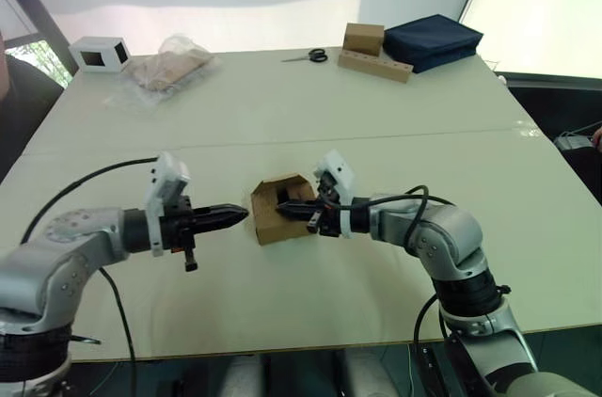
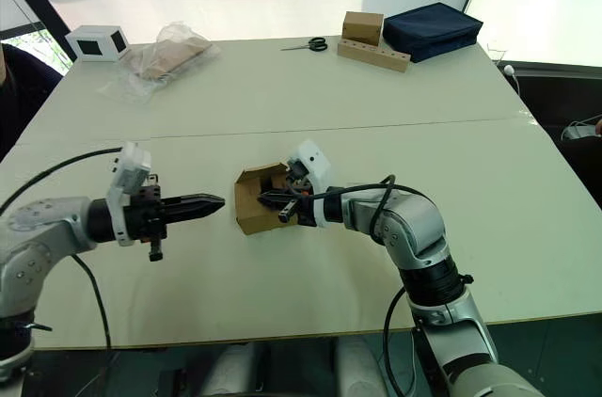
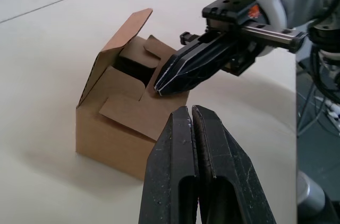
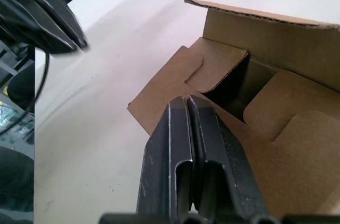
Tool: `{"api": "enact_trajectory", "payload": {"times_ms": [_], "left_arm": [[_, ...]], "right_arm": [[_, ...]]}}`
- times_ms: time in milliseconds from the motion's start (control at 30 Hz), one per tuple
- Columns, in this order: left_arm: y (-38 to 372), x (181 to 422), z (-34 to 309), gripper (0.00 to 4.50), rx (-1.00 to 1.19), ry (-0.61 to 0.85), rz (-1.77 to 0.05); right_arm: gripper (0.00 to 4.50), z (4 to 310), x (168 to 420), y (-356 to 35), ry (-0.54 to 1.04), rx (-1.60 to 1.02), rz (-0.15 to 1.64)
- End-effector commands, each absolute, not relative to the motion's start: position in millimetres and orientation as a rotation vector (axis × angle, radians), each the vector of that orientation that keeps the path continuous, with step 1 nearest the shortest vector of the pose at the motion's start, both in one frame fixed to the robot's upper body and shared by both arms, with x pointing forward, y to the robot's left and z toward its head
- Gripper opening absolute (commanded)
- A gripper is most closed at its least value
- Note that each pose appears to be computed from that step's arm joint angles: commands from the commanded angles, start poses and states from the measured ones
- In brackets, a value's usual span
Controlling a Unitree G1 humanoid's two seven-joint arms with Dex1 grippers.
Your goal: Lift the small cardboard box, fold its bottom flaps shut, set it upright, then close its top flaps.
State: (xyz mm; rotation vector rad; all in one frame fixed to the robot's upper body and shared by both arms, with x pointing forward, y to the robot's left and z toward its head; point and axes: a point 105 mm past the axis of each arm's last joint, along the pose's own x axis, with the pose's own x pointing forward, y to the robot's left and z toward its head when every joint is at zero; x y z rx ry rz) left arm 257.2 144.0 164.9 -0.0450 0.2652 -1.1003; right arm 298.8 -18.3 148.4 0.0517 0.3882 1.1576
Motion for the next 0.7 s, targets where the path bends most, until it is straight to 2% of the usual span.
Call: {"api": "enact_trajectory", "payload": {"times_ms": [33, 267, 433, 600, 700], "left_arm": [[136.8, 260.9, 166.4, 0.07, 0.002, 0.229, -1.089], [129.5, 268.6, 150.5, 0.07, 0.035, 0.243, -1.082], [129.7, 271.7, 147.1, 0.07, 0.042, 0.241, -1.091], [131.2, 275.0, 144.4, 0.07, 0.052, 0.237, -1.094], [130.8, 276.4, 143.1, 0.07, 0.068, 0.237, -1.1]], "right_arm": [[0.0, 158.7, 294.8, -15.0, 0.343, 0.05, 1.192], [0.0, 168.4, 287.1, -19.9, 0.295, 0.029, 1.235], [0.0, 208.9, 276.7, -39.6, 0.121, 0.016, 1.359], [0.0, 233.5, 306.6, -57.9, 0.064, 0.006, 1.286], [0.0, 234.5, 328.9, -59.0, 0.07, -0.031, 1.209]]}}
